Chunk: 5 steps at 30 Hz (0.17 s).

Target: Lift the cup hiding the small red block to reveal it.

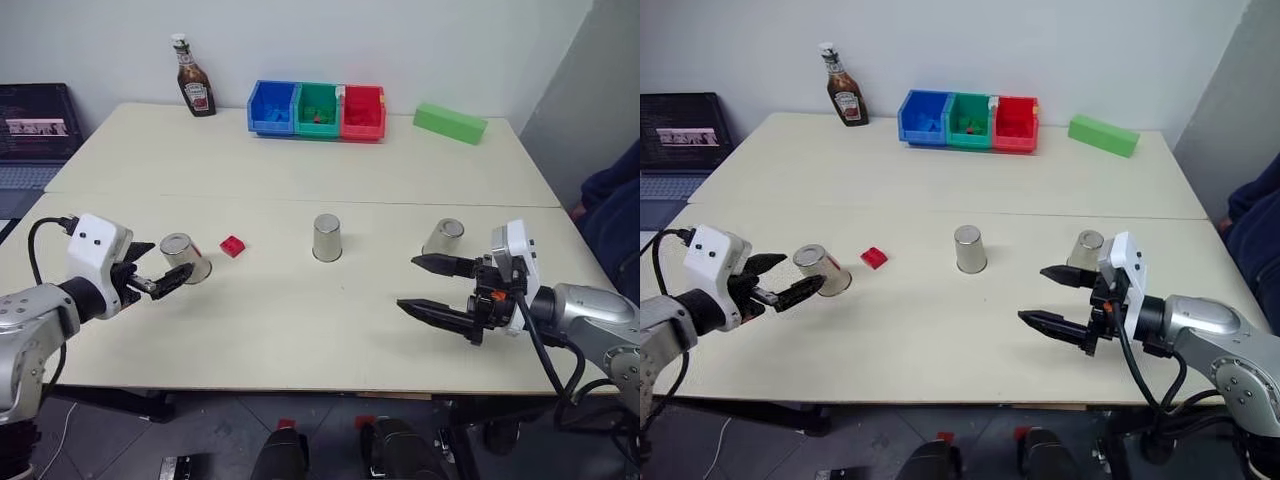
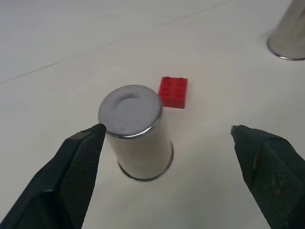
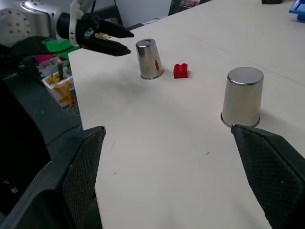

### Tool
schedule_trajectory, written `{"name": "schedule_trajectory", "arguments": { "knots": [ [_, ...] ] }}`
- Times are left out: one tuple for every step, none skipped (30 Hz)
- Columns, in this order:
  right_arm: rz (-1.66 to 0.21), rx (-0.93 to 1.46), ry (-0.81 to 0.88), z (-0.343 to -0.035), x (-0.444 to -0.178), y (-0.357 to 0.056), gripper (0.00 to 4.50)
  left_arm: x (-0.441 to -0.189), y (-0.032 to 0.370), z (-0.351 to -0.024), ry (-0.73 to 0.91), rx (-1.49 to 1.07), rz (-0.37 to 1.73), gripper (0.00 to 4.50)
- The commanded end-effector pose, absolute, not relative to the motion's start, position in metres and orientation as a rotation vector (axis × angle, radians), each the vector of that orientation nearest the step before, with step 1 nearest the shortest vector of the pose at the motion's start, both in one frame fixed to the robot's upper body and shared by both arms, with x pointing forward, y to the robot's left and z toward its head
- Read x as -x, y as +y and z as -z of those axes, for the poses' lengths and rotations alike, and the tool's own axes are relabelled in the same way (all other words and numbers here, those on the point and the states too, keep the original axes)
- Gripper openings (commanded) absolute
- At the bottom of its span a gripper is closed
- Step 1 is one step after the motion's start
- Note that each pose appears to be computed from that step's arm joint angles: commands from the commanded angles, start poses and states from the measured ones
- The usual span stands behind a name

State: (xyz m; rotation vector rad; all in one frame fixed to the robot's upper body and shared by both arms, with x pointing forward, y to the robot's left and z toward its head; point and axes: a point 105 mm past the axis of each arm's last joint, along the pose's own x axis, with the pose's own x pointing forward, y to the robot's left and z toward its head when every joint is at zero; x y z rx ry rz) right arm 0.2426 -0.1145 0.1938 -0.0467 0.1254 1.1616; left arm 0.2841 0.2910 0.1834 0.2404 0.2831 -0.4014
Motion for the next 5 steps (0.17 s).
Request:
{"name": "schedule_trajectory", "arguments": {
  "knots": [
    [-1.168,0.083,0.09,-0.2045,-0.2421,-0.1177,4.5,-0.2781,0.2898,-0.2036,0.269,-0.258,0.429,4.48],
    [-1.166,0.082,0.09,-0.2049,-0.2421,-0.1179,4.5,-0.2771,0.2919,-0.201,0.29,-0.268,0.428,4.48],
    [-1.166,0.082,0.091,-0.2051,-0.2419,-0.1179,4.5,-0.2763,0.2934,-0.1994,0.303,-0.274,0.427,4.48],
    [-1.165,0.081,0.091,-0.2051,-0.2418,-0.1178,4.5,-0.2758,0.2948,-0.198,0.312,-0.281,0.425,4.48],
    [-1.164,0.081,0.092,-0.2051,-0.2415,-0.1177,4.5,-0.2759,0.2972,-0.1965,0.32,-0.302,0.416,4.48]
  ]
}}
